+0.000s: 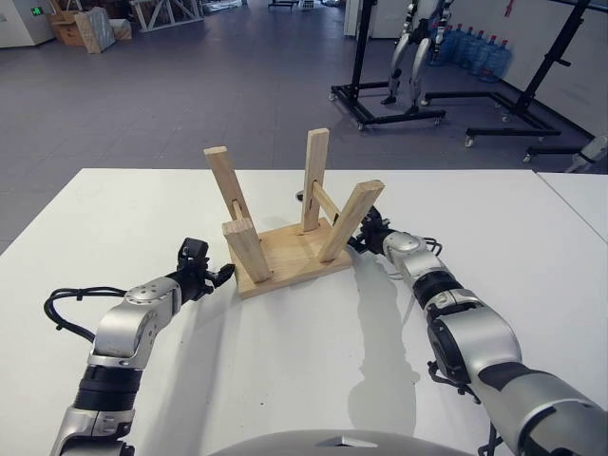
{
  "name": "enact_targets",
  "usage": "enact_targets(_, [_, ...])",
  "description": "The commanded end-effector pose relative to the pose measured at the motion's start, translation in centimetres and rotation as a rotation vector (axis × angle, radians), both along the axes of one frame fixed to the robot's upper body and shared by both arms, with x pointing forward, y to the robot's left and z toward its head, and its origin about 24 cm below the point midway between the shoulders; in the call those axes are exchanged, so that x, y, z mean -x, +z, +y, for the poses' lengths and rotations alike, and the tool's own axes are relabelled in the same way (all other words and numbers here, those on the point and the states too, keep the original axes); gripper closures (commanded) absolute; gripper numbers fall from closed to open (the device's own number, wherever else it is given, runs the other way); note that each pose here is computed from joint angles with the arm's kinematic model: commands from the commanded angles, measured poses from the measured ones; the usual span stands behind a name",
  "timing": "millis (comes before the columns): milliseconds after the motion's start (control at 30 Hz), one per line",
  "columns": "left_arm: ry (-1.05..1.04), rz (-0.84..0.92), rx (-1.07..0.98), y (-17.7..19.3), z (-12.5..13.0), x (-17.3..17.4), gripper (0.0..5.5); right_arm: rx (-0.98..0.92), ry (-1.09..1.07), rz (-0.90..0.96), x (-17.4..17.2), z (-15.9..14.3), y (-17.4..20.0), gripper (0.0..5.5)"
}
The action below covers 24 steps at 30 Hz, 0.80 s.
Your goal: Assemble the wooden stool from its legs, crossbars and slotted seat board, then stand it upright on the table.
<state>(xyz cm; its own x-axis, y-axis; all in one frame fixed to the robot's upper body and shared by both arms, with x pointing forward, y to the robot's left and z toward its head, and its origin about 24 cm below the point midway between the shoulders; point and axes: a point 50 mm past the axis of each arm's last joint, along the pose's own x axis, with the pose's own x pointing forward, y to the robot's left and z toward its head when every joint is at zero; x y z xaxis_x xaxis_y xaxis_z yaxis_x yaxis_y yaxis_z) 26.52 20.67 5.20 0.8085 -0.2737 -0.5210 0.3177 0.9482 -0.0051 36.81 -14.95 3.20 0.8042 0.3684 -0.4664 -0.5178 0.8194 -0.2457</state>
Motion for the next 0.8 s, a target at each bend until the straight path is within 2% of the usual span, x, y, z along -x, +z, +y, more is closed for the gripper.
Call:
enact_targets(33, [0.004,0.064,-0.050,-1.6,0.3,0.3,1.95,0.088,0.104,0.053,1.6,0.5,-2.3,1.94])
enact_targets(267, [0.051,-0.003,-0.039,0.3,1.6,-0.8,1.95,0.085,0.136,0.027,2.9,-0.2,-3.2,1.94])
enact_targets(500, [0.074,0.061,-0.022,-2.0,2.3,0.6,1.95,-0.003,0.214,-0.075,5.4,0.7,-1.5,1.94])
enact_targets(667, [0.153,-0.077,0.125,2.0,3.4,-1.4,1.95,0.042,0.209,-0.098,6.0,-0.1,0.0,1.94])
enact_targets(800, [0.186,-0.155,0.144,5.1,4.8,-2.6,1.95,0.086,0.170,-0.104,5.7,-1.5,0.5,1.94])
